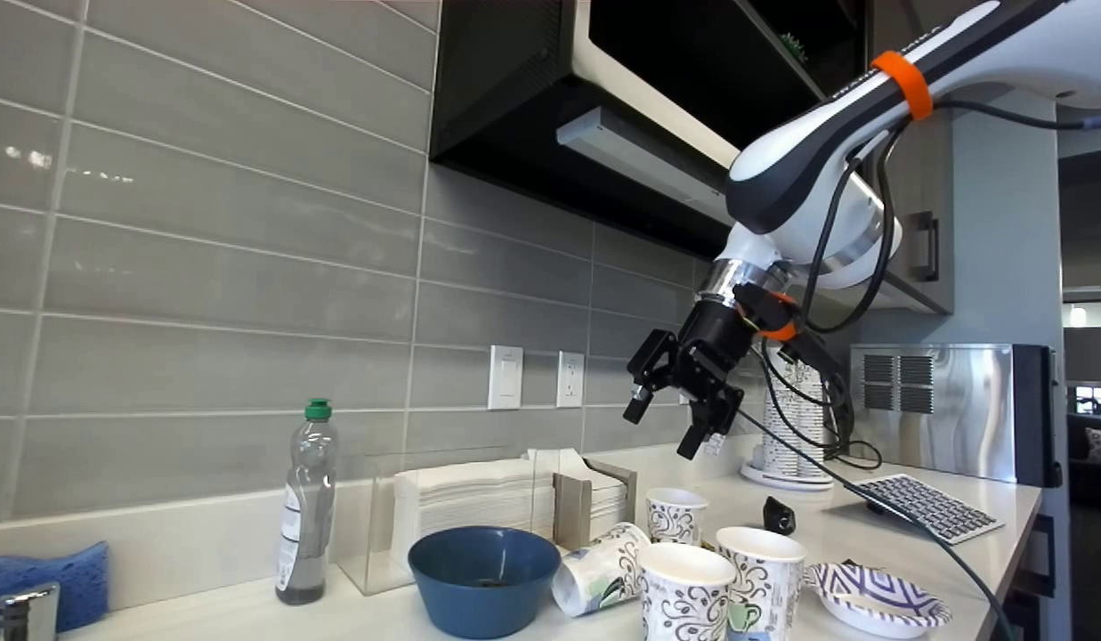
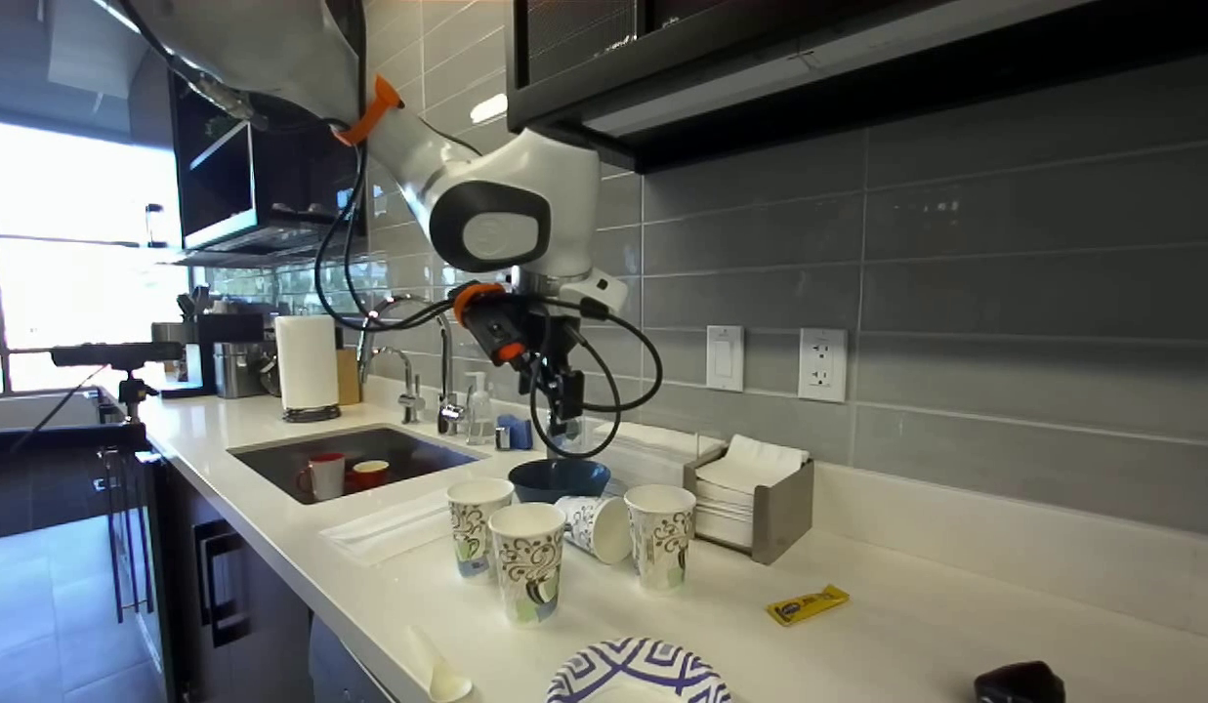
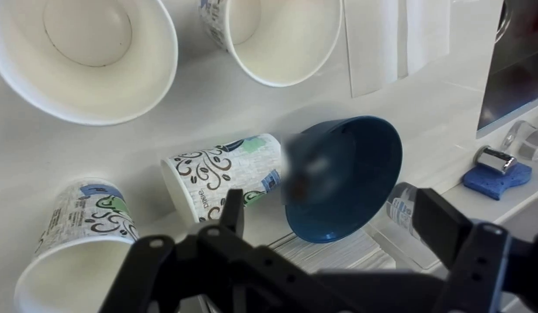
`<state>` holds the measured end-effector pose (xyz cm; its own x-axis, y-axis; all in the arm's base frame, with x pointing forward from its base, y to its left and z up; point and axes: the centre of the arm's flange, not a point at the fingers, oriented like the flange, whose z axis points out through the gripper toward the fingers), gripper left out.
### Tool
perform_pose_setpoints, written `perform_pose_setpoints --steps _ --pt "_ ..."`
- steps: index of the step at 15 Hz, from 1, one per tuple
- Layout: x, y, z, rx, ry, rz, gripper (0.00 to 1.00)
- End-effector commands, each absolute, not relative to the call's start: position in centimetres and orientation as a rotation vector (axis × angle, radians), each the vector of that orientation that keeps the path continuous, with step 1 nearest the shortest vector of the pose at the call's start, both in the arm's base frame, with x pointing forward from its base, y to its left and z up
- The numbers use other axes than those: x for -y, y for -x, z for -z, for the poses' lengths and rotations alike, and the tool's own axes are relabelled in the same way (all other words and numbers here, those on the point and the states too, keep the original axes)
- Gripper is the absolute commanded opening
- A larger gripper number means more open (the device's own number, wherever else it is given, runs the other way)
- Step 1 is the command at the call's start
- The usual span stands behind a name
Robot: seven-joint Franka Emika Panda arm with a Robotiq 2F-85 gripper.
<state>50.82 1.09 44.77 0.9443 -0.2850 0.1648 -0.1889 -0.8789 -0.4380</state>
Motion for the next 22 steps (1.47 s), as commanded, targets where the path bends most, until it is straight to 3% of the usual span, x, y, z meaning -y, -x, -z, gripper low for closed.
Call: perform_pose_setpoints --steps 1,22 --pt "-1.1 -50.9 -44.9 -0.341 2.672 0.316 1.0" --pt "-2.1 -54.2 -37.0 -0.663 2.666 0.441 1.0"
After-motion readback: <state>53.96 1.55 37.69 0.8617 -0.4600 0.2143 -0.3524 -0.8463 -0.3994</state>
